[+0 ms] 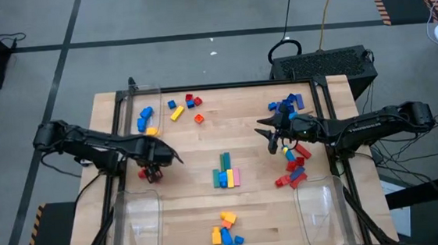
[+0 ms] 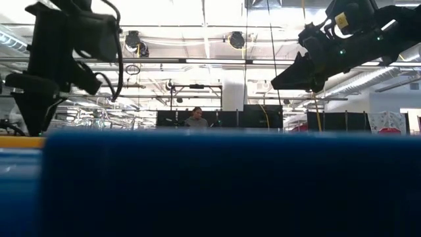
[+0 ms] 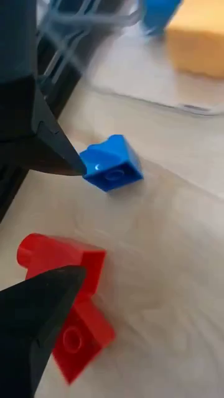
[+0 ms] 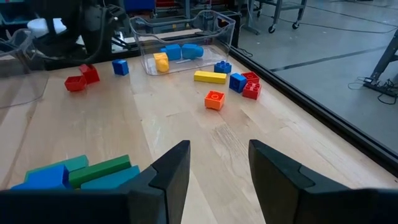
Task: Sort blocks by size
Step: Put the red one stud game piece into the top left transparent bin
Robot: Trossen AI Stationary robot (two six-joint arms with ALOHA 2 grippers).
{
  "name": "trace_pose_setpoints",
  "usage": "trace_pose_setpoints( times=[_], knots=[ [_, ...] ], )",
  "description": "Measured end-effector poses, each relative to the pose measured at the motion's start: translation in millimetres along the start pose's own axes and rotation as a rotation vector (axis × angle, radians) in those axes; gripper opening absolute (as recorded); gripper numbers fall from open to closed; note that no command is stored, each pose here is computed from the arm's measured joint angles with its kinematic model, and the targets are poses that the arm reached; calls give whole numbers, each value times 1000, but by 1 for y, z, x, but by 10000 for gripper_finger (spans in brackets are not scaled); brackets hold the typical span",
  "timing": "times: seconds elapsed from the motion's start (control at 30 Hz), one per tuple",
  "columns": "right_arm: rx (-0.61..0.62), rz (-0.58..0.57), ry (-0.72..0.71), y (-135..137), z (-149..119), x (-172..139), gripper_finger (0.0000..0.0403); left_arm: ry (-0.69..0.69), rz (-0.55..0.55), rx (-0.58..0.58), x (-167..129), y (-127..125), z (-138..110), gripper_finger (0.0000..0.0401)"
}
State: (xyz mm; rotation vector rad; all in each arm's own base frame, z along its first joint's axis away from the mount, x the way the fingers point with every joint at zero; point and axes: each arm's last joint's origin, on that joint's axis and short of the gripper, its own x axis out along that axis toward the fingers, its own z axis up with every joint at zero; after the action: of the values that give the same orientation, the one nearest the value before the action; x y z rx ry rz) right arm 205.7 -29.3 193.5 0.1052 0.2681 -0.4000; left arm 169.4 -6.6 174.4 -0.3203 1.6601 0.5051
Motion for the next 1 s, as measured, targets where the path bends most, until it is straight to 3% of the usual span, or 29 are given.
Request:
trace_pose_setpoints(
  times=[0.23, 0.43, 0.7, 1.0],
  knots=[
    [-10, 0, 1, 0, 0, 0, 148, 41, -69, -10, 1, 1, 1, 248],
    [-12, 0, 1, 0, 0, 0, 148, 42, -76, 33, 2, 1, 1, 248],
    [-16, 0, 1, 0, 0, 0, 148, 102, -74, -19, 15, 2, -4, 248],
    [-14, 1, -7, 0, 1, 0, 148, -148, -136, -27, 11, -5, 21, 248]
  ],
)
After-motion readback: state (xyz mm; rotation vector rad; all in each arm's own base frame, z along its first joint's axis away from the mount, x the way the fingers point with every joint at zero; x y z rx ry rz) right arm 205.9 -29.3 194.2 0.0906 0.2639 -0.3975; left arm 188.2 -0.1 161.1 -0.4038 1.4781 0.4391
